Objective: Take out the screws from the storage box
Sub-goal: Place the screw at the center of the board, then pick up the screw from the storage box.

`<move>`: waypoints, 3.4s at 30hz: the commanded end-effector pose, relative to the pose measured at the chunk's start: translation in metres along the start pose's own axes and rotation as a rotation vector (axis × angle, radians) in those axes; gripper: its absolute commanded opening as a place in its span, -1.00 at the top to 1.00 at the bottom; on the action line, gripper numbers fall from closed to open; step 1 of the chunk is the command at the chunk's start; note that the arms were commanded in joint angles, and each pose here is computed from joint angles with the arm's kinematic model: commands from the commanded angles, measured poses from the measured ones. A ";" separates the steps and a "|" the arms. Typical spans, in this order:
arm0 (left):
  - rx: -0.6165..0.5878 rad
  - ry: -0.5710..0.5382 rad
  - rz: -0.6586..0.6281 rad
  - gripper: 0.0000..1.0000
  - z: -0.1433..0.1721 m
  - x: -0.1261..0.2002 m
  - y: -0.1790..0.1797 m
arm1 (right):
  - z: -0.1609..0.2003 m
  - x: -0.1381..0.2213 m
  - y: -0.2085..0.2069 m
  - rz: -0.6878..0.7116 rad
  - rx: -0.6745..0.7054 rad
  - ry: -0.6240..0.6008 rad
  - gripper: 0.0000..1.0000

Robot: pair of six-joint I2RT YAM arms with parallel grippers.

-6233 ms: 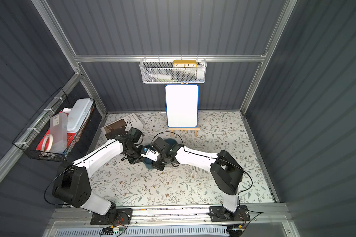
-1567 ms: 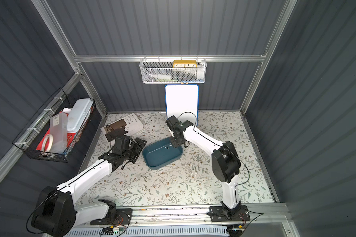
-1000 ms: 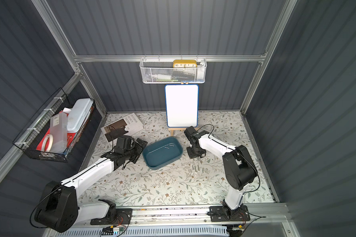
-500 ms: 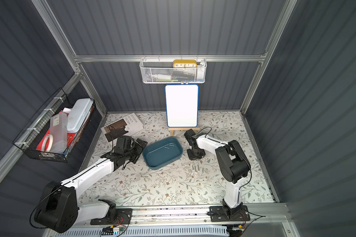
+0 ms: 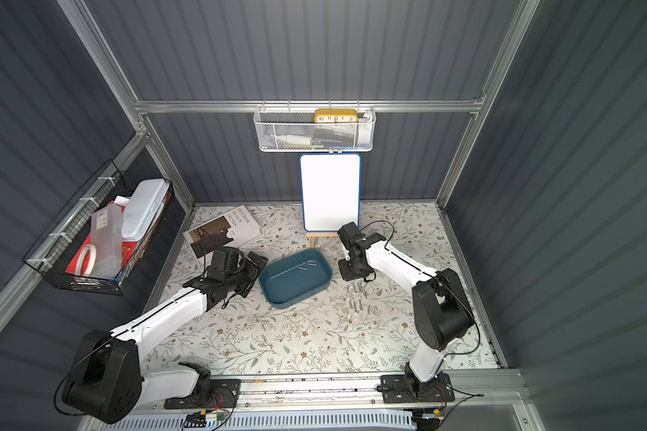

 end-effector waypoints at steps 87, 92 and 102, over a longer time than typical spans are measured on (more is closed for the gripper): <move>-0.006 0.049 0.083 -0.99 0.009 0.011 -0.001 | -0.039 0.023 0.037 0.126 0.094 -0.098 0.87; -0.013 0.043 0.079 -0.99 0.007 0.006 -0.004 | 0.020 0.015 -0.009 0.148 -0.114 -0.029 0.85; -0.025 0.062 0.086 -0.99 0.010 -0.001 -0.009 | 0.056 -0.040 -0.004 0.046 -0.198 0.164 0.87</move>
Point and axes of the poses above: each gripper's point midway between its finger pads, its own x axis back along the fingers, its own y axis along the line the jaws close on, z = x × y, the point moved 6 cm from there along x, back along the fingers, and after that the axes turned 11 degrees about x, right-handed, at the moved point
